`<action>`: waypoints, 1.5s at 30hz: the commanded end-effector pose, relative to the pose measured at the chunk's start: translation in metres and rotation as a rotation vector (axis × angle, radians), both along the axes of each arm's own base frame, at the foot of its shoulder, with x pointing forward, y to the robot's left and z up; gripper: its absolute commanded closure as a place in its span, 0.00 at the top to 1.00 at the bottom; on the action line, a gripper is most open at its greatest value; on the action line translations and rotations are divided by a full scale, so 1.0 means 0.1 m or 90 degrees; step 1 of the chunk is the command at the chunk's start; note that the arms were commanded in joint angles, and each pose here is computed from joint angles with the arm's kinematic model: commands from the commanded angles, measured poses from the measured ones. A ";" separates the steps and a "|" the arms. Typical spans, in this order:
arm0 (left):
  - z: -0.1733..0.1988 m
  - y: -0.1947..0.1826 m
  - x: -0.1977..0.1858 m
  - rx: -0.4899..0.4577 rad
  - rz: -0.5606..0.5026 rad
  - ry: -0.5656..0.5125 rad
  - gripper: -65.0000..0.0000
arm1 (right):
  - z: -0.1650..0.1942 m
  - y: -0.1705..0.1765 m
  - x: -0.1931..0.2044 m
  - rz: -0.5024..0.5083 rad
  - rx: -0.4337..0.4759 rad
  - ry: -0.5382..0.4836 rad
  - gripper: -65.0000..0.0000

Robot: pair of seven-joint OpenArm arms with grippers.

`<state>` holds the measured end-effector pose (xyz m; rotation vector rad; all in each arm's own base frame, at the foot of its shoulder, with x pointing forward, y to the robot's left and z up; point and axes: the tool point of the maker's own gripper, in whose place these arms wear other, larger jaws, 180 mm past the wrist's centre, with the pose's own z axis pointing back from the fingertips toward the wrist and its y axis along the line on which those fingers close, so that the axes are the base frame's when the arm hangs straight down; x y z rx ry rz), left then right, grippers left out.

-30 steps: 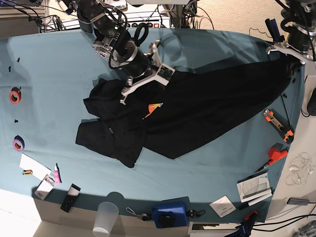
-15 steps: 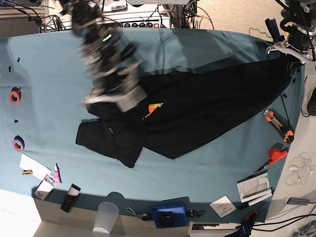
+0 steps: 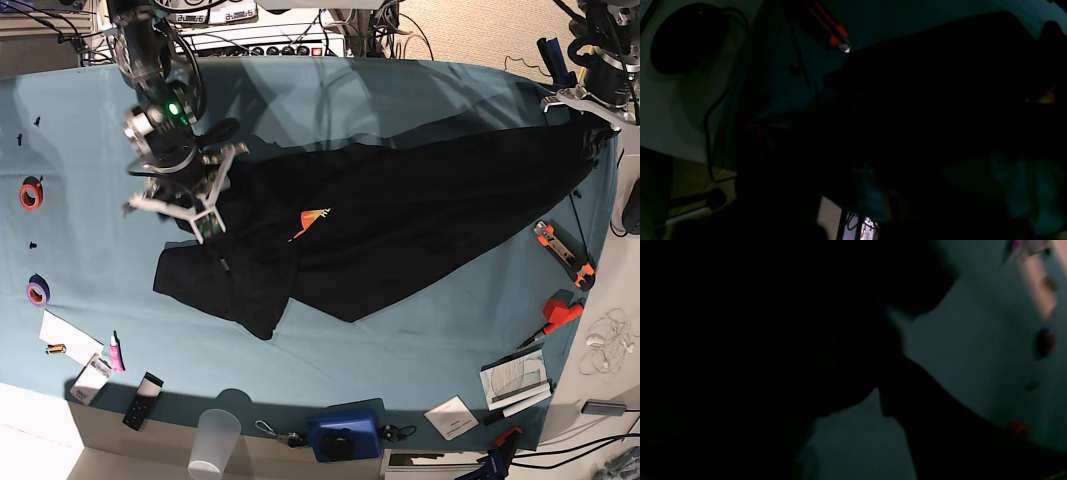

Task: Layout the t-shirt on the table in an organized manner, then fold the t-shirt properly
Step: 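Pull the grasped fabric with the right gripper away from the shirt body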

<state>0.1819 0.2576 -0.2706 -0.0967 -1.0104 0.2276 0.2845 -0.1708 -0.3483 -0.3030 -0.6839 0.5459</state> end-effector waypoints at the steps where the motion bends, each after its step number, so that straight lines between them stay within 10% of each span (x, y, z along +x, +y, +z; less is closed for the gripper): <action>1: 0.10 0.00 0.04 0.008 -0.005 -0.027 0.00 | 0.02 -0.05 0.06 -0.002 -0.006 -0.018 0.34; 7: 0.10 0.00 0.04 0.008 -0.004 -0.028 0.00 | -0.10 -0.06 0.10 0.003 -0.001 -0.015 0.30; 11: 0.11 0.00 0.04 0.009 -0.005 -0.028 0.00 | 0.15 0.04 0.10 0.055 -0.026 -0.029 0.00; 15: 0.10 0.00 0.04 0.008 -0.005 -0.027 0.00 | 1.27 0.33 0.18 0.113 -0.010 -0.244 0.00; 20: 0.10 0.00 0.03 0.009 -0.007 -0.029 0.00 | 2.01 -0.22 0.41 -0.011 0.045 -0.409 0.00; 24: 0.09 0.02 0.03 0.016 -0.006 -0.024 0.00 | 1.52 -0.47 0.53 -0.066 0.155 -0.312 0.00; 31: 0.07 0.00 0.01 0.008 -0.003 -0.022 0.00 | 0.35 -0.85 0.38 -0.139 0.139 -0.052 0.02; 33: 0.07 0.00 0.01 0.009 -0.003 -0.022 0.00 | 0.13 -0.89 0.30 -0.140 0.134 0.000 0.18; 45: 0.07 0.00 0.01 0.009 -0.003 -0.022 0.00 | 0.14 -0.52 0.40 -0.113 0.301 -0.023 0.31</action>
